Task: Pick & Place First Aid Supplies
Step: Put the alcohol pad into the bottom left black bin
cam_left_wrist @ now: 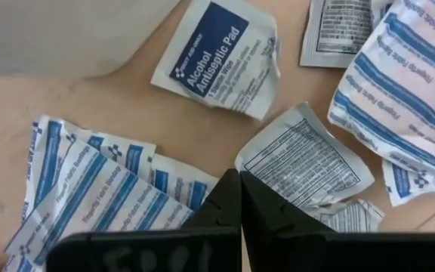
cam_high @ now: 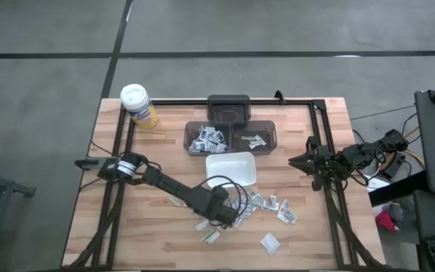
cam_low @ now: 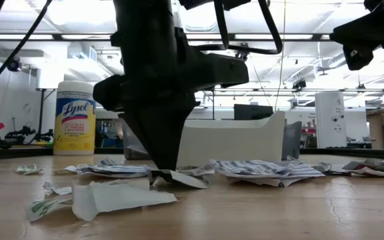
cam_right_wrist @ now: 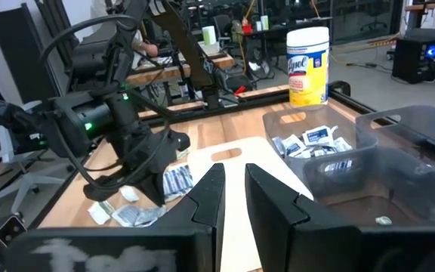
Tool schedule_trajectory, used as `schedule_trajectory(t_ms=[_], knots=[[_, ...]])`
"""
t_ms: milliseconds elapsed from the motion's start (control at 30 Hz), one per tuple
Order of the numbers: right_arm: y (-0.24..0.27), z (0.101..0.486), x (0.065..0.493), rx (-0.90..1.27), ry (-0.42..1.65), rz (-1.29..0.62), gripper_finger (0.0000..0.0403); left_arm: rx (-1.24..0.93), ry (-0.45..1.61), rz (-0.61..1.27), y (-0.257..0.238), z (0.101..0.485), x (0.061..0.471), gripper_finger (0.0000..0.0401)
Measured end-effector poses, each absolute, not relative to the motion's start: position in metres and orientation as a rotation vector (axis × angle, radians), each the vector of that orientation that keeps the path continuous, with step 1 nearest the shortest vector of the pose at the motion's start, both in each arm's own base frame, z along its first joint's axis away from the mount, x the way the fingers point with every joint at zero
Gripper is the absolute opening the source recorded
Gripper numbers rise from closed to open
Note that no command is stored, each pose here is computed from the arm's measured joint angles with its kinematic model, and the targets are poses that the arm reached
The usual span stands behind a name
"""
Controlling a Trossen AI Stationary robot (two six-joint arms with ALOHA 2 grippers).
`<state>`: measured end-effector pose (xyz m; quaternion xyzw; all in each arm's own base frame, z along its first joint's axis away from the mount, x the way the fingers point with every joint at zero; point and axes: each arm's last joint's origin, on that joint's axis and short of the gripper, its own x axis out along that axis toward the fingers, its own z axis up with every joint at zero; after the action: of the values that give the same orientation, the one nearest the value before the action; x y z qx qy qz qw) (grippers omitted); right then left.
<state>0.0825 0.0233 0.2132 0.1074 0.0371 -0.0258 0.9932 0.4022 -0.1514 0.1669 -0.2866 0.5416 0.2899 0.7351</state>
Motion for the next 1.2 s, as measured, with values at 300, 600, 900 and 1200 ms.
schedule_trajectory(t_ms=[300, 600, 900, 1200], knots=[[0.023, 0.213, 0.083, 0.216, 0.075, -0.052, 0.0052, -0.641, 1.172, 0.601, -0.151, 0.185, 0.399, 0.0], [0.023, 0.213, 0.082, 0.216, 0.074, -0.052, 0.0052, -0.626, 1.135, 0.522, -0.148, 0.216, 0.392, 0.0], [0.023, 0.213, 0.082, 0.216, 0.075, -0.052, 0.0052, -0.462, 1.034, 0.396, -0.143, 0.26, 0.379, 0.0], [0.023, 0.213, 0.082, 0.207, 0.075, -0.052, 0.0052, -0.272, 0.76, 0.52, -0.131, 0.3, 0.367, 0.0]])
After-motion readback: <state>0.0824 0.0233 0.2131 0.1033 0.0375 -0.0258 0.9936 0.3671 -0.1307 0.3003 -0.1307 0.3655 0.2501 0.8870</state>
